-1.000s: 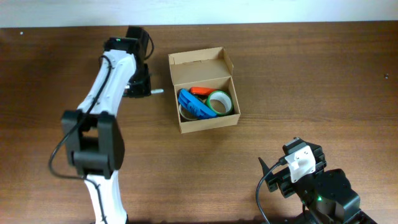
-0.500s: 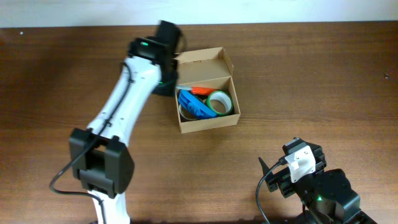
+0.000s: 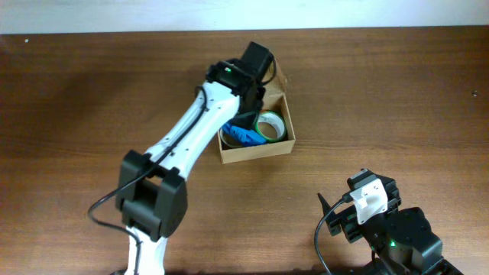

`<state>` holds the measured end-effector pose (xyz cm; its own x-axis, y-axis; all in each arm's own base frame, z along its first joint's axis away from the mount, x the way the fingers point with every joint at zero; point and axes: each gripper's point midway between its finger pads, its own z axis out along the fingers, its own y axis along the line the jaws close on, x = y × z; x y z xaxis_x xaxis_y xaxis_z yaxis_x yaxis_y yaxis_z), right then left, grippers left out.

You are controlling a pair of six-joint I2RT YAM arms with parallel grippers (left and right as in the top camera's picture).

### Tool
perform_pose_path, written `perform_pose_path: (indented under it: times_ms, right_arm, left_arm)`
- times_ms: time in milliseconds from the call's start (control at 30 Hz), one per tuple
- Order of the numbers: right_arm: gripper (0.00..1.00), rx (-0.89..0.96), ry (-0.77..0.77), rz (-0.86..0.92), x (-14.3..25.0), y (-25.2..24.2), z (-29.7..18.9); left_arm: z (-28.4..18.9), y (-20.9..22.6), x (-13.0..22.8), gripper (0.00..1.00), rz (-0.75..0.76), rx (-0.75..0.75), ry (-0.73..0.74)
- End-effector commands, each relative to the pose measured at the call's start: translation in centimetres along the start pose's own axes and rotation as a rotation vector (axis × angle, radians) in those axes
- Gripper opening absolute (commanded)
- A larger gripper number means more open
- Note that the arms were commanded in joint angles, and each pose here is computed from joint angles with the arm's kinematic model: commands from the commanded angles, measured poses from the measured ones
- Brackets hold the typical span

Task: Pack container
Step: 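Carry the black marker into the box and release it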

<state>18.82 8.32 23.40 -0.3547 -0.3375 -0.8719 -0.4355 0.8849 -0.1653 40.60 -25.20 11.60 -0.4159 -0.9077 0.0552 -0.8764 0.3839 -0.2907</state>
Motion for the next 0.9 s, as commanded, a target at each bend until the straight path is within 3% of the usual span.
perform_pose_path:
  times_ms: [0,400,567,767,867]
  right_arm:
    - [0.99,0.011,-0.004,0.013,0.1,-0.2,0.0]
    - [0.99,0.011,-0.004,0.013,0.1,-0.2,0.0]
    - [0.99,0.011,-0.004,0.013,0.1,-0.2,0.0]
    - [0.99,0.011,-0.004,0.013,0.1,-0.2,0.0]
    - [0.99,0.011,-0.004,0.013,0.1,-0.2,0.0]
  left_arm:
    - [2.0,0.6,1.1,0.06,0.026,-0.046,0.030]
    - [4.6,1.5,0.7,0.08,0.027,-0.102,0.002]
    - [4.6,1.5,0.6,0.32,0.026,-0.102,-0.005]
    - [3.9,0.9,0.6,0.43,0.039,-0.080,-0.004]
    - [2.6,0.4,0.6,0.43,0.039,-0.053,-0.005]
